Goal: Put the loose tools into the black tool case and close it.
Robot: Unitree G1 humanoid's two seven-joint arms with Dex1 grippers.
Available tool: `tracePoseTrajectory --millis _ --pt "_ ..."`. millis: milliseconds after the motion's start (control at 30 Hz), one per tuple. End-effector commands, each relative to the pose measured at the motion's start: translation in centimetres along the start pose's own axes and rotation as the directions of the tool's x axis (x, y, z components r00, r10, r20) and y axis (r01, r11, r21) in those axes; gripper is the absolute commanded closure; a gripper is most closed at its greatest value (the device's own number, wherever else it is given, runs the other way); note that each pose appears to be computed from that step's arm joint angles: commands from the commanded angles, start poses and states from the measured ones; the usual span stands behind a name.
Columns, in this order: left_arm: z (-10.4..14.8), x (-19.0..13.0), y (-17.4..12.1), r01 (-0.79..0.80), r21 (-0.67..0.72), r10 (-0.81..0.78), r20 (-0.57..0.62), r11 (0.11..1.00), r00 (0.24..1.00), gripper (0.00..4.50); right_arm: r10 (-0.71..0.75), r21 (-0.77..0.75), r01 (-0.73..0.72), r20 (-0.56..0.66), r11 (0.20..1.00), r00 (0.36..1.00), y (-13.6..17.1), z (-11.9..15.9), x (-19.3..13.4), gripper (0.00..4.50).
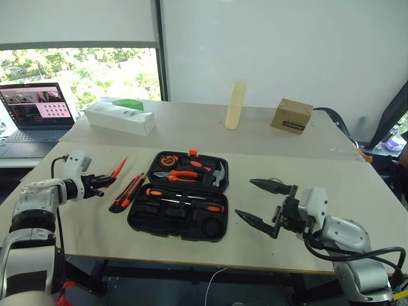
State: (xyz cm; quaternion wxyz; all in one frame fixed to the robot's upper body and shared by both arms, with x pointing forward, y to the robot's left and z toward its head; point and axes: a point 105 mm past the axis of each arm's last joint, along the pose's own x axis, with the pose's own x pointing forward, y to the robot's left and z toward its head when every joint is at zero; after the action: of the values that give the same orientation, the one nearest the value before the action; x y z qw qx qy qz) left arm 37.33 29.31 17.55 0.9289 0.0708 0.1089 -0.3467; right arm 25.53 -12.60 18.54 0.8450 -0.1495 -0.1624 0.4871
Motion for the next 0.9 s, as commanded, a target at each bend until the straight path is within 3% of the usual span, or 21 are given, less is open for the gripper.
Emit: tracePoseTrajectory --millis 33,100,233,400,900 --pt "3.8 1.1 -5.0 0.331 0.288 -0.333 -0.044 0.899 0.942 4.07 0.002 -0.034 -0.002 0.010 0.999 1.000 -0.1 1.2 -0.8 0.00" --pt "4.1 1.7 -6.4 0.401 0.336 -0.397 -0.084 0.852 0.914 4.07 0.005 -0.033 -0.005 0.003 0.999 1.000 0.0 1.1 -0.9 0.00" --pt "2.7 3.5 -9.9 0.572 0.468 -0.496 -0.287 0.674 0.820 4.07 0.009 -0.028 -0.009 -0.001 1.000 1.000 0.3 1.1 -1.0 0.00" --pt "0.0 5.3 -11.2 0.652 0.476 -0.465 -0.460 0.590 0.756 4.07 0.012 -0.008 -0.012 -0.002 1.000 1.000 1.3 1.0 -0.9 0.00" --pt "-1.8 4.0 -9.0 0.668 0.472 -0.366 -0.582 0.575 0.726 4.07 -0.009 -0.003 0.009 -0.006 1.000 1.000 1.6 0.7 -0.8 0.00"
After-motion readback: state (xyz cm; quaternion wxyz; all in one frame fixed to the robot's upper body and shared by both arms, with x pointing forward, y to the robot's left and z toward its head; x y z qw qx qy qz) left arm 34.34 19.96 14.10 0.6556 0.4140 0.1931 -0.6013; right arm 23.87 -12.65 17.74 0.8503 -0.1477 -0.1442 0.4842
